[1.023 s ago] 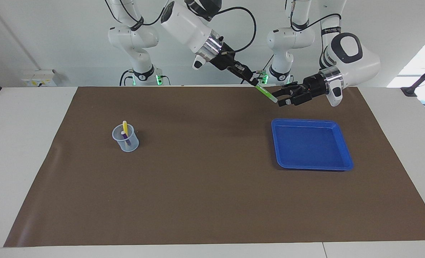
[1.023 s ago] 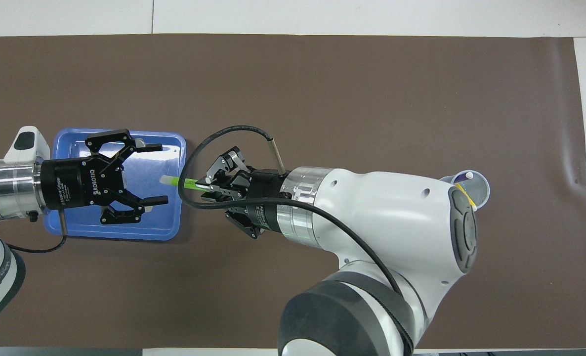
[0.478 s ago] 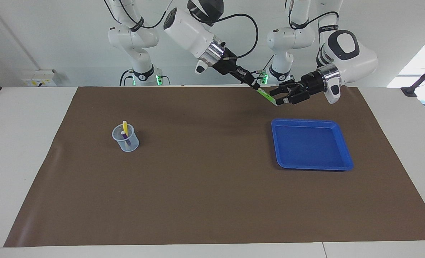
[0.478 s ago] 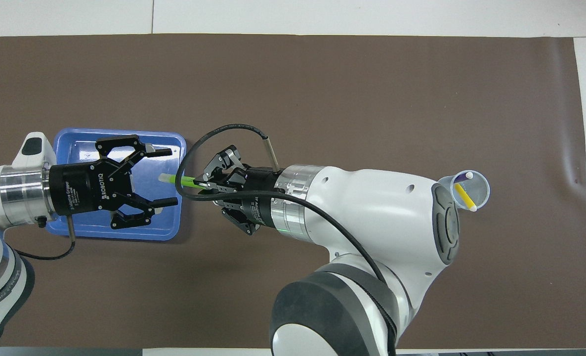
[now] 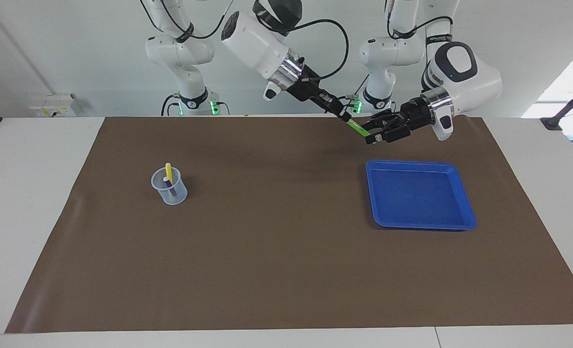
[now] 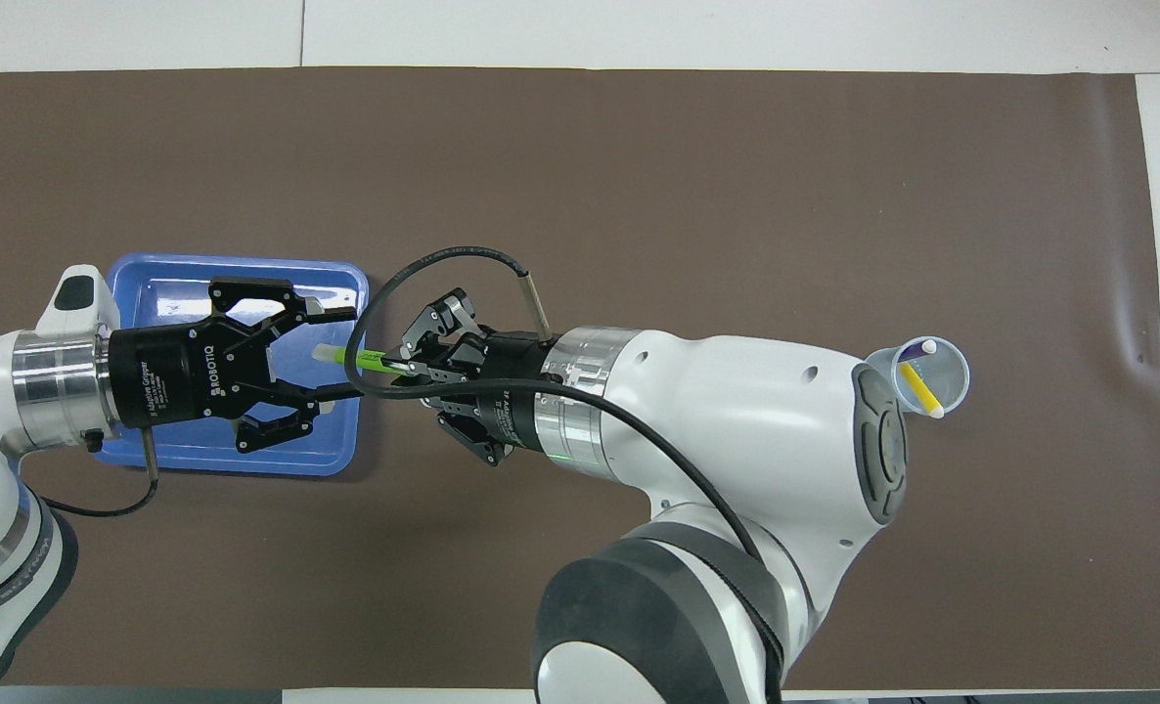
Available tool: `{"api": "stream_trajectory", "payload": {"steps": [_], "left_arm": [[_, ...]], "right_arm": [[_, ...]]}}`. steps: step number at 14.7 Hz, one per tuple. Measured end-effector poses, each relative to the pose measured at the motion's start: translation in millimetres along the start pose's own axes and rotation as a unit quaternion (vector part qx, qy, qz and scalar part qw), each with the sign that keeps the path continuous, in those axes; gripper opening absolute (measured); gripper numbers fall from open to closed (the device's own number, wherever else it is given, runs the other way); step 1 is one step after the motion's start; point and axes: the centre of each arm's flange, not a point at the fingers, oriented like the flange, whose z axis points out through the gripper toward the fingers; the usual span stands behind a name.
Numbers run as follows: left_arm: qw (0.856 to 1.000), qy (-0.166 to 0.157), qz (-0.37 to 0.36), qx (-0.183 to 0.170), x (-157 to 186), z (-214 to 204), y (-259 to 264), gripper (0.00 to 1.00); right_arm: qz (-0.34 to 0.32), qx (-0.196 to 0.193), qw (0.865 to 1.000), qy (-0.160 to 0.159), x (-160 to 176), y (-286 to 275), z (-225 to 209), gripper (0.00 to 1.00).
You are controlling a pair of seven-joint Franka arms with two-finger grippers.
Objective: Right arm passes pens to left for tray arrangement
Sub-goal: 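Close the left gripper on the green pen held by the right gripper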
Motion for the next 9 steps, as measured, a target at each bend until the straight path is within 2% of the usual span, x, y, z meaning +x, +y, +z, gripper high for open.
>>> {"api": "stream_trajectory", "payload": {"steps": [2, 3, 6, 7, 8, 9], "left_arm": [[1.000, -0.001, 0.001, -0.001, -1.4, -1.0, 0.2, 0.50], [1.000, -0.002, 0.001, 0.000, -2.2, -1.3, 0.0, 0.50], [1.000, -0.005, -0.004, -0.001, -1.1, -5.6, -1.1, 0.26], [1.000, -0.005, -0.005, -0.003, -0.1, -7.8, -1.2, 0.26], [1.000, -0.007, -0.011, -0.006, 0.5, -8.8, -1.1, 0.18], [1.000, -0.008, -0.016, -0.006, 0.6, -9.2, -1.2, 0.18]], "right_arm": [[0.000, 0.000, 1.000, 0.000, -0.1, 0.0, 0.1, 0.18], [-0.001, 0.000, 1.000, 0.001, -0.1, 0.0, 0.1, 0.18], [-0.002, 0.002, 1.000, 0.001, -0.7, -0.8, -0.5, 0.18], [-0.002, 0.002, 1.000, 0.001, -1.0, -0.7, -0.2, 0.18], [-0.003, 0.003, 1.000, 0.001, -1.9, -0.9, -0.2, 0.18], [-0.003, 0.003, 1.000, 0.000, -3.0, -1.1, -0.1, 0.18]]}}
